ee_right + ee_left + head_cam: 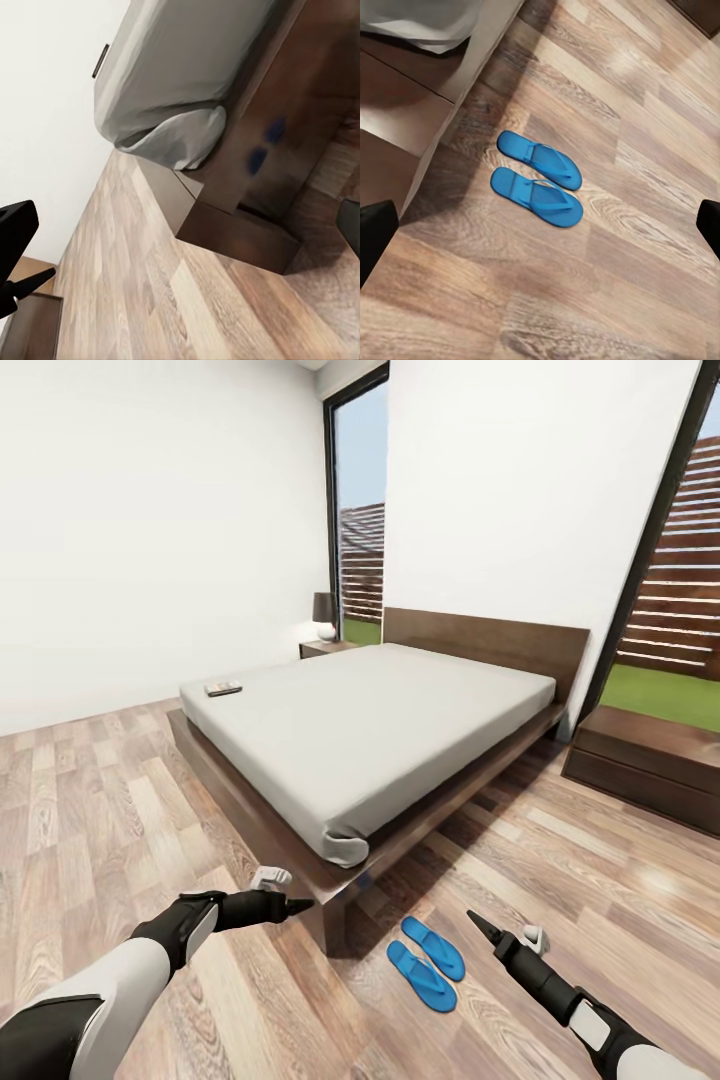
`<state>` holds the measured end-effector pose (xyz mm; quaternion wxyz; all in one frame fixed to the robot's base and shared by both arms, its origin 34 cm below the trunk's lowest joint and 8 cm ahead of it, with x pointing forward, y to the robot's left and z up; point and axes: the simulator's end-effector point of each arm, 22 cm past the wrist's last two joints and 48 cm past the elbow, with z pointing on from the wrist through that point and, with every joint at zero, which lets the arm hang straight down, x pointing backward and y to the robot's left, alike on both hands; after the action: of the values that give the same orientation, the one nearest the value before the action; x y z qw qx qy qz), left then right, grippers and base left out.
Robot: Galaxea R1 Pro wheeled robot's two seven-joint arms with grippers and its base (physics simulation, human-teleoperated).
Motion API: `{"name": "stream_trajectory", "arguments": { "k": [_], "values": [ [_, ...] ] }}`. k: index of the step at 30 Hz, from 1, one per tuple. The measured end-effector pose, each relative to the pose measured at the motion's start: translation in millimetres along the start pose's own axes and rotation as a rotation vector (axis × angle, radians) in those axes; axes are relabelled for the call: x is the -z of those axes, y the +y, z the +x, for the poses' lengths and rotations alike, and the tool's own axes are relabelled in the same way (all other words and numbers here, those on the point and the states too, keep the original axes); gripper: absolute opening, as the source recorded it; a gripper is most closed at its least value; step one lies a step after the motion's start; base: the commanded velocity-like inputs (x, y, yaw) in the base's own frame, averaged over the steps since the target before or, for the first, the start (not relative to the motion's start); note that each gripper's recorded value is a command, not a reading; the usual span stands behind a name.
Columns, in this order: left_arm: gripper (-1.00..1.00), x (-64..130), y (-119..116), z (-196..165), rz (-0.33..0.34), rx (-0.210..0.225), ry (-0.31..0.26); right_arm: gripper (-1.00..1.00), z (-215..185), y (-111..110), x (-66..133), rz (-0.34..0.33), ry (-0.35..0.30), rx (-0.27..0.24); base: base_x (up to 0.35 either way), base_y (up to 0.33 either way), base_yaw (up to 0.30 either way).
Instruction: In the bedroom, move the book from the bed onto either nightstand, and place the two sandals side by side next to the bed.
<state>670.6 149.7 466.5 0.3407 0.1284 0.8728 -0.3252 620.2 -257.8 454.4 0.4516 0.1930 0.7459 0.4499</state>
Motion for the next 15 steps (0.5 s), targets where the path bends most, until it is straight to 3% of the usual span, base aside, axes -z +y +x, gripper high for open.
{"name": "stream_trajectory", "arguments": {
  "k": [15],
  "values": [
    [1.0,-0.1,3.5,4.1,-0.001,0.018,0.001,1.0,1.8,-3.5,-0.1,0.009,0.003,-0.003,0.0,0.0,0.196]
  ]
}}
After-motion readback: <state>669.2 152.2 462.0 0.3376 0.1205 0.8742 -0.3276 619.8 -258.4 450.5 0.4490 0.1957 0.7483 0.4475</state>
